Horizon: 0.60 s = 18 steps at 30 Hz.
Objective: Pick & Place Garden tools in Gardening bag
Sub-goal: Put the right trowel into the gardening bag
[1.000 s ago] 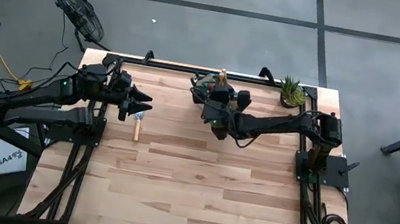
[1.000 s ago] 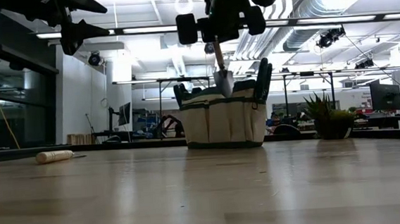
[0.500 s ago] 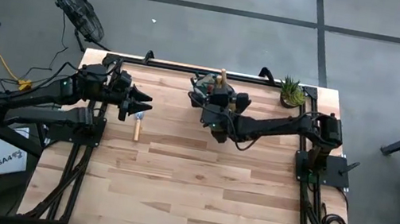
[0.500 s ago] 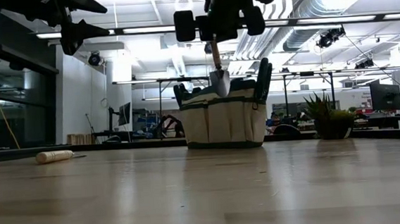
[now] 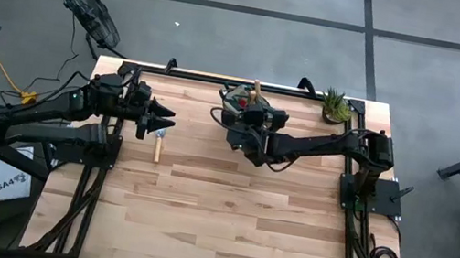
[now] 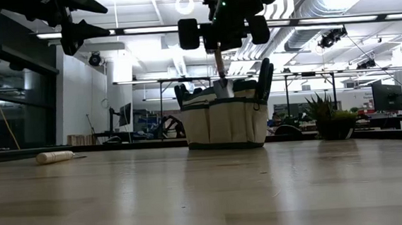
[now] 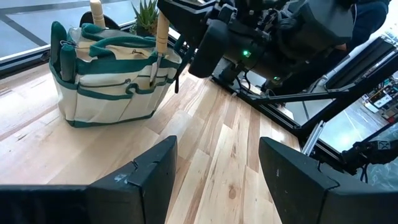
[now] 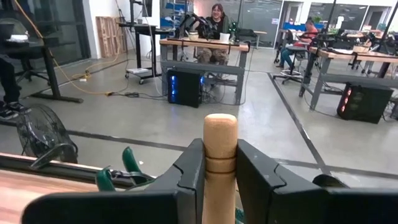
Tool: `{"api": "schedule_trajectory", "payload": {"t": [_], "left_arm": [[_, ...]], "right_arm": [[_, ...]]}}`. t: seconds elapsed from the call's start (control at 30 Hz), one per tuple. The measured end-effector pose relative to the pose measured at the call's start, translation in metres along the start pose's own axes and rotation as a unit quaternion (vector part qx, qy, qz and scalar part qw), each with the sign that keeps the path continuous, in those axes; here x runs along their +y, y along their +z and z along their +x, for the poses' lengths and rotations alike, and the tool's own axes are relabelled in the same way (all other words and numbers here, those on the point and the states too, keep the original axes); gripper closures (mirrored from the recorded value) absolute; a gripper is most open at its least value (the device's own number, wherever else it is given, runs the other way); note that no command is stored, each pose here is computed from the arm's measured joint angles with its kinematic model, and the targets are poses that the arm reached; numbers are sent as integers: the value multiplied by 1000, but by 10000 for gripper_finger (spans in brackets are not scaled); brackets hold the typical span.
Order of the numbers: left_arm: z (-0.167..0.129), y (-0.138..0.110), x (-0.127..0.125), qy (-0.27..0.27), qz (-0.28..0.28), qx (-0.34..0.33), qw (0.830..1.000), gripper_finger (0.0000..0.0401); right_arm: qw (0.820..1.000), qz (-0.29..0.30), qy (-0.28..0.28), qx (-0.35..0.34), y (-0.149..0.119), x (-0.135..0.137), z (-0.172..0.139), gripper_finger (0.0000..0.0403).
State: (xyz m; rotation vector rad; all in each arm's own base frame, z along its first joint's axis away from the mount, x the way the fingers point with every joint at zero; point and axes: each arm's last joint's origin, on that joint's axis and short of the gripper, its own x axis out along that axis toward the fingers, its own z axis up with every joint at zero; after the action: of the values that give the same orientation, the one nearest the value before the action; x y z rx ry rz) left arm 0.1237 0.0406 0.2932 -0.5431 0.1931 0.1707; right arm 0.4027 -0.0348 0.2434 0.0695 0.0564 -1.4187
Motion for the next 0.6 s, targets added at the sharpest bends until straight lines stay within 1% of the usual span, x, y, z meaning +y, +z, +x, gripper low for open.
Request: {"api": "schedule_trajectory", "payload": {"t": [0.1, 0.27, 0.6], "left_arm": [[0, 0, 0, 0, 0, 0, 1000, 179], [0, 0, 0, 0, 0, 0, 1000, 179], [0, 0, 0, 0, 0, 0, 1000, 179]], "right_arm": [[1000, 2, 0, 0, 0, 0, 0, 348], [1000, -21, 1, 1, 0, 0, 0, 348], [1000, -28, 3, 2, -1, 0, -1, 348]]}}
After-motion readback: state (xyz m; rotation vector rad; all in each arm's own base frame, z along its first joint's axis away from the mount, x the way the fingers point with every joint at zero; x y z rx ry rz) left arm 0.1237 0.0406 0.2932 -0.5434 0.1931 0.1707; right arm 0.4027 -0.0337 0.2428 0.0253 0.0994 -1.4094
